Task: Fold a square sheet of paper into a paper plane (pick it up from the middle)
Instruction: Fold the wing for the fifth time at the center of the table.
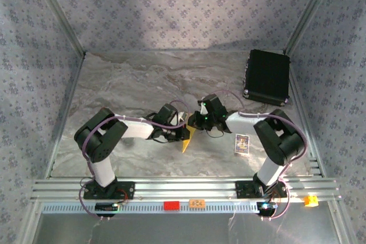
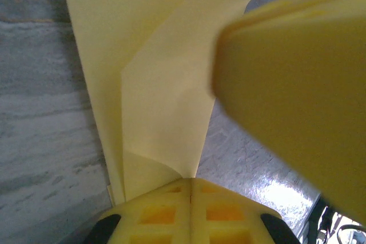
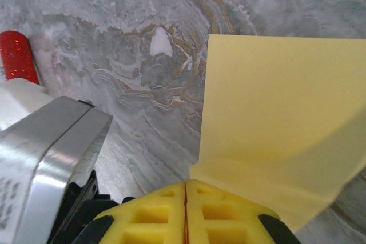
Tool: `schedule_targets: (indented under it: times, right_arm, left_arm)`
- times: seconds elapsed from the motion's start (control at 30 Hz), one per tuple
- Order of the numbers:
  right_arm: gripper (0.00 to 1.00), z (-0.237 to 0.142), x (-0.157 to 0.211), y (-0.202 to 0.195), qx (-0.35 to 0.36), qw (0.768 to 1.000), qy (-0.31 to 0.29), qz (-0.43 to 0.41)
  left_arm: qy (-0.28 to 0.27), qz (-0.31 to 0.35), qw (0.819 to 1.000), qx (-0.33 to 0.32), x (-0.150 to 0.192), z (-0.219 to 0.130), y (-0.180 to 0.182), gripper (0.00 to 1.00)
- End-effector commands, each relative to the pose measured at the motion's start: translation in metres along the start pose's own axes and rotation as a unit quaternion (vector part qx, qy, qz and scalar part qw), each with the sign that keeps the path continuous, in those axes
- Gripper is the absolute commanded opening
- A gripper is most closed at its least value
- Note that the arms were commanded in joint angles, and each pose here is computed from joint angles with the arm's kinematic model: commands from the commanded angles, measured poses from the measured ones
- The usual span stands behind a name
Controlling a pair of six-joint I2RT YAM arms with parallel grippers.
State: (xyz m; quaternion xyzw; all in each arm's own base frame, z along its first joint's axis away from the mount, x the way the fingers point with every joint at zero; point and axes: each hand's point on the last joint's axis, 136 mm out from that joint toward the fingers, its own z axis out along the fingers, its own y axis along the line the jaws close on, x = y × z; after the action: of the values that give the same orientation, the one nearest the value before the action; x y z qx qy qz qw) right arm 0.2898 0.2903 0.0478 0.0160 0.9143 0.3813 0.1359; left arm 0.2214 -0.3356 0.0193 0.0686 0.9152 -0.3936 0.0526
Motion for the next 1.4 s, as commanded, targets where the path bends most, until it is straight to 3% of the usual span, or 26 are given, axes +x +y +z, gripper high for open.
schedule_targets:
  times: [0.0,0.73,1.37]
  right_arm:
    - [0.10,0.009,0.002,-0.017,0.032,0.999,0.009,0.004]
    - [0.14,-0.001,-0.036,-0.065,0.037,0.998,-0.029,0.052]
    - [0.10,-0.015,-0.067,-0.093,0.121,0.989,-0.055,0.060]
  left_arm:
    - [0.040,-0.028,0.997,-0.053,0.026,0.003,0.035,0.00]
    - [0.057,-0.032,0.996,-0.053,0.039,0.005,0.043,0.00]
    - [0.055,-0.035,0.996,-0.053,0.042,0.004,0.046,0.00]
